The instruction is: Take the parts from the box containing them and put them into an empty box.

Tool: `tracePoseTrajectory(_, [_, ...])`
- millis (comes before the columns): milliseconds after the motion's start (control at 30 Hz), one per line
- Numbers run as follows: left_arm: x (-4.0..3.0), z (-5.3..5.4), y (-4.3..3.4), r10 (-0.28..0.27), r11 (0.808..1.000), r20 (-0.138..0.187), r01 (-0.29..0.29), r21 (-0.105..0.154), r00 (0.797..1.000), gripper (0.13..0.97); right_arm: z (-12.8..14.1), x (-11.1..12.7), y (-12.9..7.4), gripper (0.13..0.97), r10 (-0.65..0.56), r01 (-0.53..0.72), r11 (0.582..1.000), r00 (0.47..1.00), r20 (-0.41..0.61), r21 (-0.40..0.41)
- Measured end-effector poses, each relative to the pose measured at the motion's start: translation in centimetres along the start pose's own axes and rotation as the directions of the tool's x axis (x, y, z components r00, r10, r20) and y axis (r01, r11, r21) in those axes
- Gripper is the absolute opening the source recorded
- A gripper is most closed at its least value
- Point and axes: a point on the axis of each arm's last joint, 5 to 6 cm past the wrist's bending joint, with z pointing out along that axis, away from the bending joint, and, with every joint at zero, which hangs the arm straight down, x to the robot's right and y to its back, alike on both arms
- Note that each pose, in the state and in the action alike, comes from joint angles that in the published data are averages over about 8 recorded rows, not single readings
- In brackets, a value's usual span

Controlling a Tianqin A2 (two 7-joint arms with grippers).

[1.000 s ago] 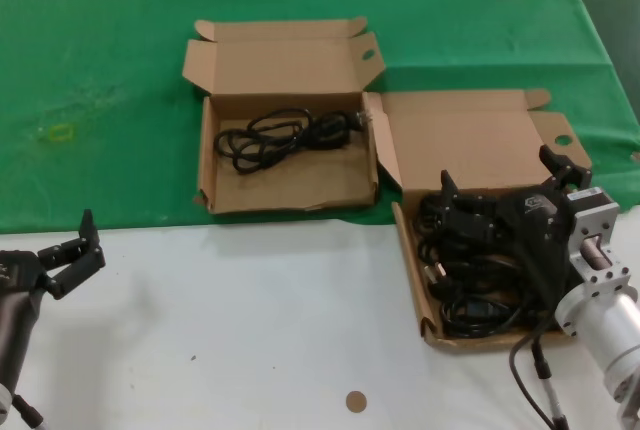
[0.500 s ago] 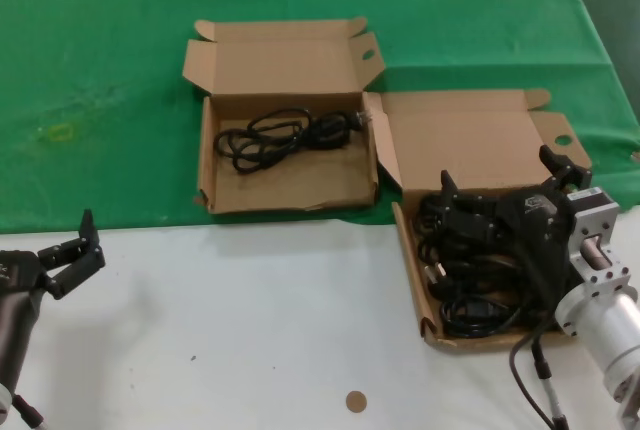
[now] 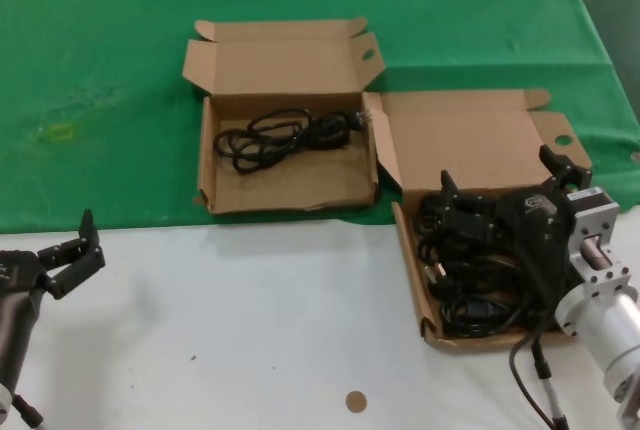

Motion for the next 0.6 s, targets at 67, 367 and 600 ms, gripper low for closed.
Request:
tracePoseTrajectory(67, [0.00,0.00,0.00,0.000,1.000,0.000,0.000,0.000,1.000,0.966,0.00,0.00,0.00,0.966,0.000,0.000,1.000,1.000,0.000,0.000])
tracePoseTrajectory(367, [0.00,0.00,0.00,0.000,1.000,0.000,0.000,0.000,1.000,0.966,0.00,0.00,0.00,0.966,0.000,0.000,1.000,1.000,0.000,0.000])
tracePoseTrajectory(600, [0.00,0.00,0.00,0.000,1.000,0.000,0.000,0.000,1.000,0.966,0.00,0.00,0.00,0.966,0.000,0.000,1.000,1.000,0.000,0.000])
